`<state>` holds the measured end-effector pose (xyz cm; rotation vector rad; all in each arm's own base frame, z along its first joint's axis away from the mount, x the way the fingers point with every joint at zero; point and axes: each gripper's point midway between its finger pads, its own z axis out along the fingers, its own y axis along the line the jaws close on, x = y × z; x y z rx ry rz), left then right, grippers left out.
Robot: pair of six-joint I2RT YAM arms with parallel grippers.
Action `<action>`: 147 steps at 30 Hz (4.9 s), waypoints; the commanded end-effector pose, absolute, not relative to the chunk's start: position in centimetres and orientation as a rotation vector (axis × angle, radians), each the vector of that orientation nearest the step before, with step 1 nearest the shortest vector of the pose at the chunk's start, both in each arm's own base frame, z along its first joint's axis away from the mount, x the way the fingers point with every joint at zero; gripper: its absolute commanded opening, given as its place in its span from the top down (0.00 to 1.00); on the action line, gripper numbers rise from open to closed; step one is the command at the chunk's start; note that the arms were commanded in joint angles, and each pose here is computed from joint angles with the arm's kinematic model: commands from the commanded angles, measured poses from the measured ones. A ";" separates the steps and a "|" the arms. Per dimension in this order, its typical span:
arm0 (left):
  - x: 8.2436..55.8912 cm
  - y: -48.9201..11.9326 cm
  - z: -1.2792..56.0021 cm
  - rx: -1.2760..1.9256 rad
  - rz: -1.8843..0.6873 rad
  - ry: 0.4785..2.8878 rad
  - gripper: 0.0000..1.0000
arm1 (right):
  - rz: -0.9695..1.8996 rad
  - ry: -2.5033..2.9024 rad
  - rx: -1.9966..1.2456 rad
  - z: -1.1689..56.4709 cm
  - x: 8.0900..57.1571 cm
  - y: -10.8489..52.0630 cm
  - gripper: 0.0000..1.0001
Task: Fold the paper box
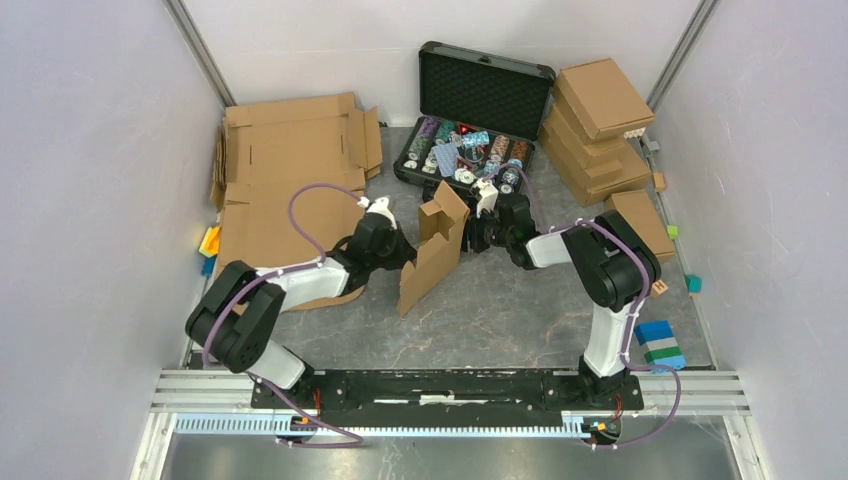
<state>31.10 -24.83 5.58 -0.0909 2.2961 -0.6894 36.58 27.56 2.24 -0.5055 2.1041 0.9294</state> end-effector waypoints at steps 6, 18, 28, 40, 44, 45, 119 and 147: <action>35.5 -20.6 8.7 -0.040 -0.674 2.169 0.72 | 0.716 2.123 -0.409 3.8 37.7 24.3 0.67; 41.9 -22.2 8.9 -0.017 -0.738 2.206 0.98 | 0.696 2.105 -0.302 3.9 30.5 20.0 0.91; 42.2 -25.3 6.6 -0.037 -0.905 2.269 0.98 | 0.842 2.087 -0.407 4.1 27.9 25.5 1.00; 40.7 -25.7 5.5 -0.038 -0.948 2.257 0.98 | 0.875 2.084 -0.401 4.1 29.6 27.5 1.00; 40.4 -26.6 4.3 -0.028 -0.989 2.288 0.98 | 0.877 2.089 -0.404 3.9 29.7 27.7 1.00; 40.2 -26.8 4.0 -0.029 -0.997 2.292 0.98 | 0.875 2.089 -0.405 3.9 29.8 27.7 1.00; 26.4 -24.2 4.0 -0.063 -0.886 2.219 0.65 | 0.706 2.139 -0.496 3.6 29.6 25.1 0.97; 29.4 -25.8 5.7 0.150 -0.572 1.920 0.14 | 0.719 2.122 -0.506 4.4 30.1 25.6 0.97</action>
